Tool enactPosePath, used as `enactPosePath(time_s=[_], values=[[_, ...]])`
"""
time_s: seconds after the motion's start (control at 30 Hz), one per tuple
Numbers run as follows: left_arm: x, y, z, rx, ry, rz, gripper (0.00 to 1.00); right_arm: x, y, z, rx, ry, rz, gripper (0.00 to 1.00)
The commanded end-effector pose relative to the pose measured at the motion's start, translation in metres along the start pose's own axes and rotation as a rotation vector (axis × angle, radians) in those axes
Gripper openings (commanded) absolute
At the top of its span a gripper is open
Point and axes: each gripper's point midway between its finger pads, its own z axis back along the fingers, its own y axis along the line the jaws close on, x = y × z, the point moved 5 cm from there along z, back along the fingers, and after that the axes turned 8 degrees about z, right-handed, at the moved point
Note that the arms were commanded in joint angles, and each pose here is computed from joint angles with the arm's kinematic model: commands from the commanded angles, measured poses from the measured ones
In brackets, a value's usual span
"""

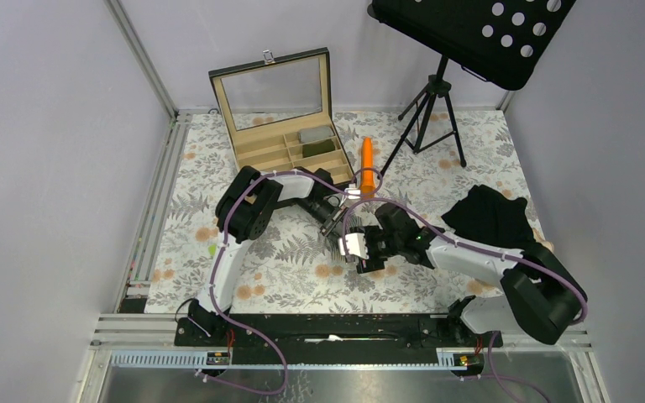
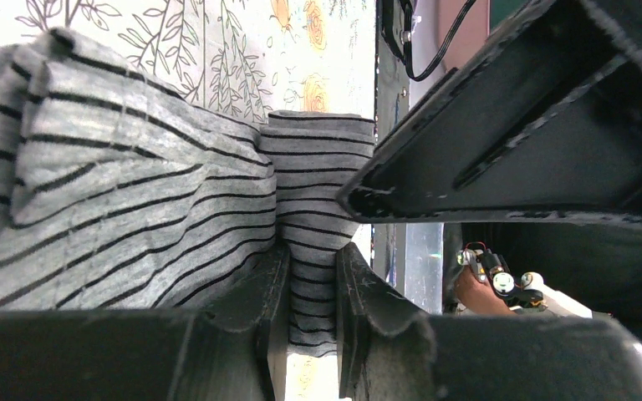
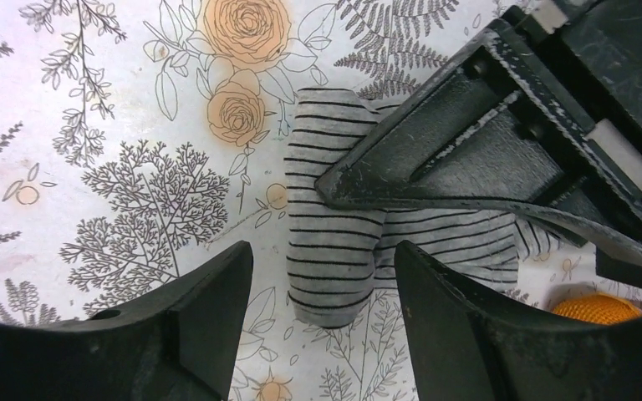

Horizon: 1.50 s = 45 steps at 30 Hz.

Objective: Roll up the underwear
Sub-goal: Roll the underwear to the center of the board.

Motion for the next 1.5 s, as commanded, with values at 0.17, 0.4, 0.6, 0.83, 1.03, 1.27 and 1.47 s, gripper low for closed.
enactPosePath(time_s=[0.17,0.4,0.6,0.83,1.03,1.27,1.47], values=[[-0.013,0.036,-0.001,0.148,0.069,0.009,0.11,-0.005,0.002,-0.021,0.030,-0.016,0.097,0.65],[-0.005,0.025,0.006,0.200,0.067,0.022,0.28,-0.001,0.009,-0.026,0.135,-0.034,0.079,0.13],[0.032,-0.019,0.060,0.487,-0.090,-0.098,0.42,-0.004,0.022,-0.018,0.279,0.038,-0.011,0.00],[0.047,-0.088,0.154,0.802,-0.444,-0.256,0.46,0.000,0.028,-0.013,0.391,0.070,-0.202,0.00],[0.038,-0.139,0.195,1.042,-0.714,-0.429,0.48,-0.003,0.001,-0.016,0.500,0.040,-0.468,0.00],[0.012,-0.186,0.189,1.159,-0.769,-0.860,0.58,-0.023,-0.023,-0.032,0.658,0.059,-0.761,0.00],[-0.005,-0.177,0.122,1.000,-0.463,-1.061,0.58,-0.051,-0.014,-0.037,0.721,0.147,-0.872,0.00]])
